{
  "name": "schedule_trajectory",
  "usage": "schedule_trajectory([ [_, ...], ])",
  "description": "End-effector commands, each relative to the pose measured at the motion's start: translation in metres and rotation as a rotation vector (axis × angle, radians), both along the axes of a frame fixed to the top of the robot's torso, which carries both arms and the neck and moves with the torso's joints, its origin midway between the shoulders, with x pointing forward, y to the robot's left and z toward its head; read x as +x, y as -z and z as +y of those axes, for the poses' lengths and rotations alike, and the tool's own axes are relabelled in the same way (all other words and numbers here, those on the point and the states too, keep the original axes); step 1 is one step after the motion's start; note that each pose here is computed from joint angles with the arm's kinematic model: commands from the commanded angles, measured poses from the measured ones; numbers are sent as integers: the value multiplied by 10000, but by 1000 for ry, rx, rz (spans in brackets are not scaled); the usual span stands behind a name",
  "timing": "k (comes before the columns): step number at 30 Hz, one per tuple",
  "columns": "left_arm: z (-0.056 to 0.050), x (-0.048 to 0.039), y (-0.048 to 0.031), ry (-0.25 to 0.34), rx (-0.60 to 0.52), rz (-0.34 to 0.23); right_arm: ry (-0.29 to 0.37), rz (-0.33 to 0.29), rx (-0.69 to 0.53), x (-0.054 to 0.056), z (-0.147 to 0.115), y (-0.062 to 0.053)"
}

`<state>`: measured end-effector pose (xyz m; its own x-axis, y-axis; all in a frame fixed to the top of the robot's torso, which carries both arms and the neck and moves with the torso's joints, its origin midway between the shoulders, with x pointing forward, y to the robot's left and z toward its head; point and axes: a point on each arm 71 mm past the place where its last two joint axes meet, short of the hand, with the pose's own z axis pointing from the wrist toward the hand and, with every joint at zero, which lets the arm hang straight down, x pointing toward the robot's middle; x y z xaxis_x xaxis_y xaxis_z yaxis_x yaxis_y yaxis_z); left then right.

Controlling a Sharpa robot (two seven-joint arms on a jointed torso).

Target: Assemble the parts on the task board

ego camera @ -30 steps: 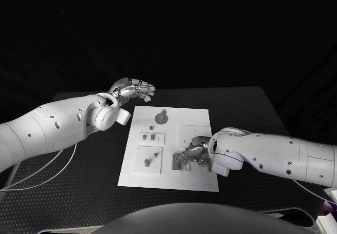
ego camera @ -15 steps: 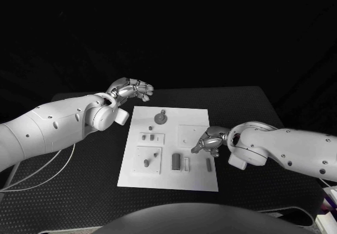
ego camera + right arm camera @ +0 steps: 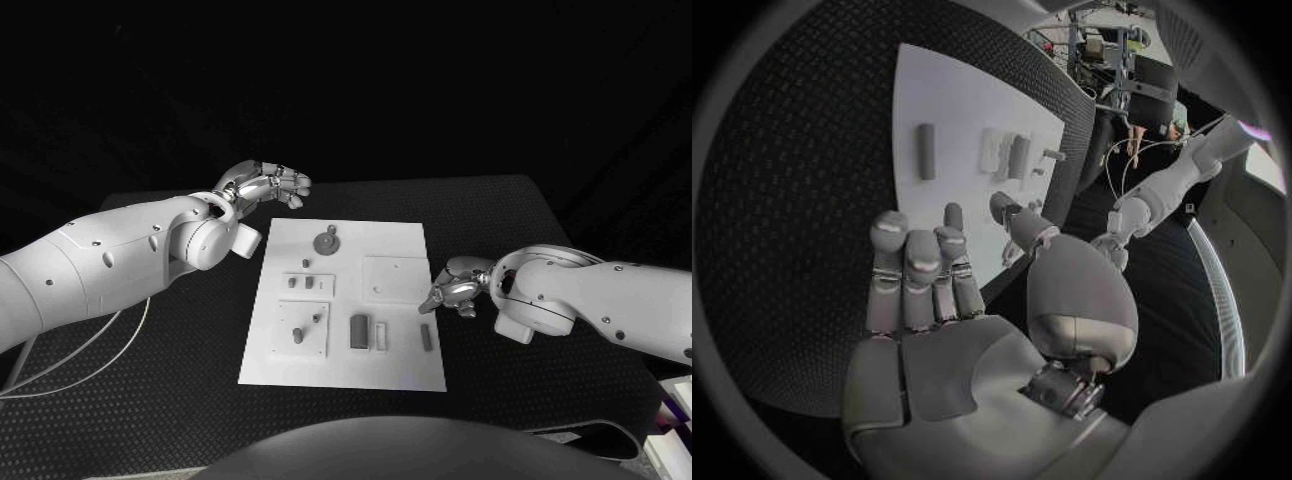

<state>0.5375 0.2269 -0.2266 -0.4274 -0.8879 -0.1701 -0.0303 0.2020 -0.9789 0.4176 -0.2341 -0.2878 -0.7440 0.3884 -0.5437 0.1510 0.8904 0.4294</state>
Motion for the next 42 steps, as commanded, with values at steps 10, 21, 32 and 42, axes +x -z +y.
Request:
schedule_trajectory([
  [10,-37,-10,-20,17,-13,-8,-10,21,-154,-77,-24,193],
  [21,-22,-12,-19,16,-10,-7,-34,69,-163,-189,42,323],
  [32,-15,-13,-20,15,-10,-8,-44,91,-158,-242,117,415],
  [42,-7,-15,-20,15,-10,-7,-102,35,-215,-257,198,479],
])
